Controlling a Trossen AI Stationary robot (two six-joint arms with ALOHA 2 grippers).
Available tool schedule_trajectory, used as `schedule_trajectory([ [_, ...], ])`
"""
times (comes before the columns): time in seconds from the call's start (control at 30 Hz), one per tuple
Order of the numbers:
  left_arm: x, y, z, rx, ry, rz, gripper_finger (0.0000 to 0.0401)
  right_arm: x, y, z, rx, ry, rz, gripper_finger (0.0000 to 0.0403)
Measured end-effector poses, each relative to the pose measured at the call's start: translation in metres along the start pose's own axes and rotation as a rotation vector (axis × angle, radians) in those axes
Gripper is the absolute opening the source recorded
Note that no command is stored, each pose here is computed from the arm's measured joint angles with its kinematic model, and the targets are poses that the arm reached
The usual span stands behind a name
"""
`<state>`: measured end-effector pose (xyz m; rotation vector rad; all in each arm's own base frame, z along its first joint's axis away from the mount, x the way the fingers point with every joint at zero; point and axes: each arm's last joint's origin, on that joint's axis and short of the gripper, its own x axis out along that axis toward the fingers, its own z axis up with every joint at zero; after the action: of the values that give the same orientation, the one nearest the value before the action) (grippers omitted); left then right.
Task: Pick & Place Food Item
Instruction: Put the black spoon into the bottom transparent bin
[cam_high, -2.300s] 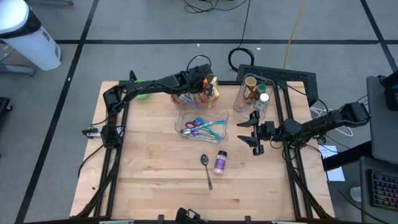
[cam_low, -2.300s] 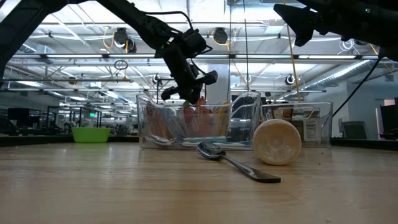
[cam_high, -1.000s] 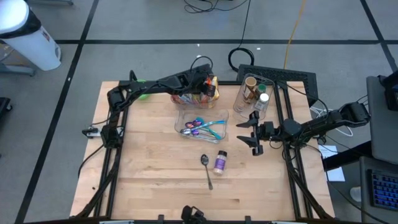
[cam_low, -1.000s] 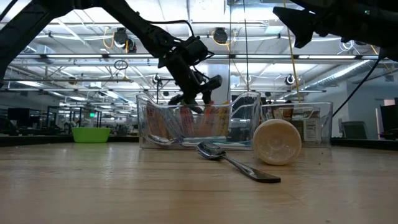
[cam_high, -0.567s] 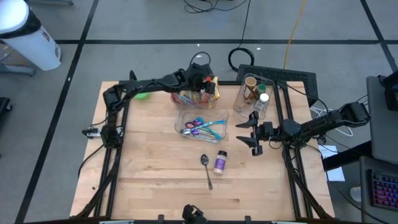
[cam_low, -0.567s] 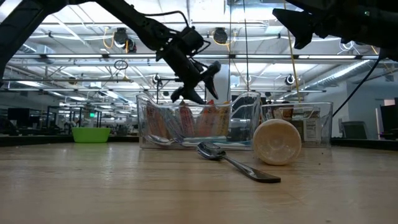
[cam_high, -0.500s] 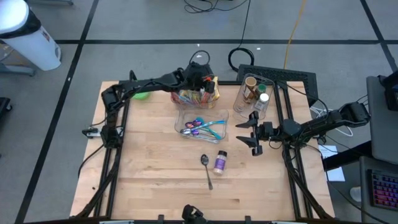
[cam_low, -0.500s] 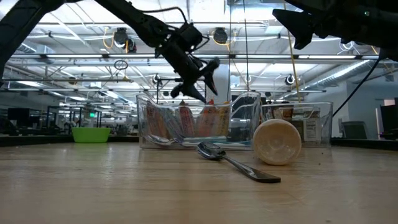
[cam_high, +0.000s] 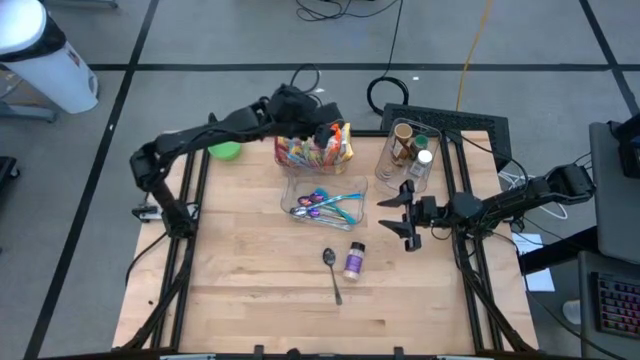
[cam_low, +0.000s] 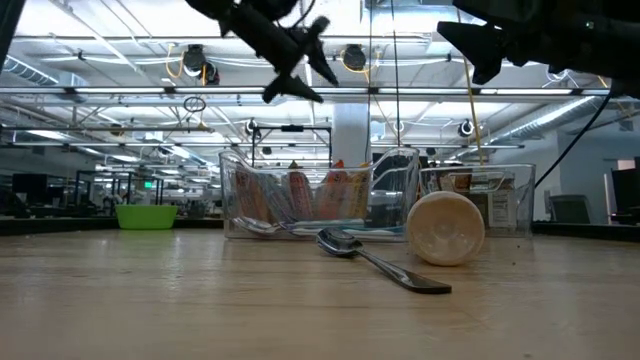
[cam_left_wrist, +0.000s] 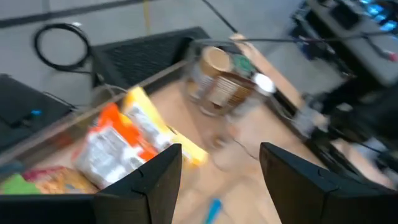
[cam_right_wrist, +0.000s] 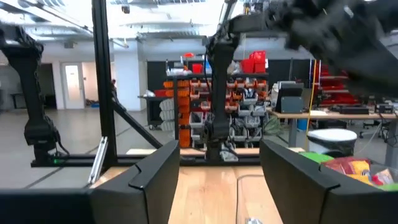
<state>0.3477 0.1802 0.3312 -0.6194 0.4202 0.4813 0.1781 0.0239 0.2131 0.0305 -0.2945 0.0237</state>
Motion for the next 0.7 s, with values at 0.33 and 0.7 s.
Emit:
schedule_trajectory([
  [0.33, -0.070, -0.055, -0.008, 0.237, 0.030, -0.220, 0.0225, 0.000, 0.000, -0.006, 0.028, 0.060, 0.000, 0.0211],
  [0.7, -0.113, -0.095, -0.057, 0.466, -0.083, -0.248, 0.0225, -0.002, 0.000, -0.017, 0.107, 0.179, -0.007, 0.0213],
])
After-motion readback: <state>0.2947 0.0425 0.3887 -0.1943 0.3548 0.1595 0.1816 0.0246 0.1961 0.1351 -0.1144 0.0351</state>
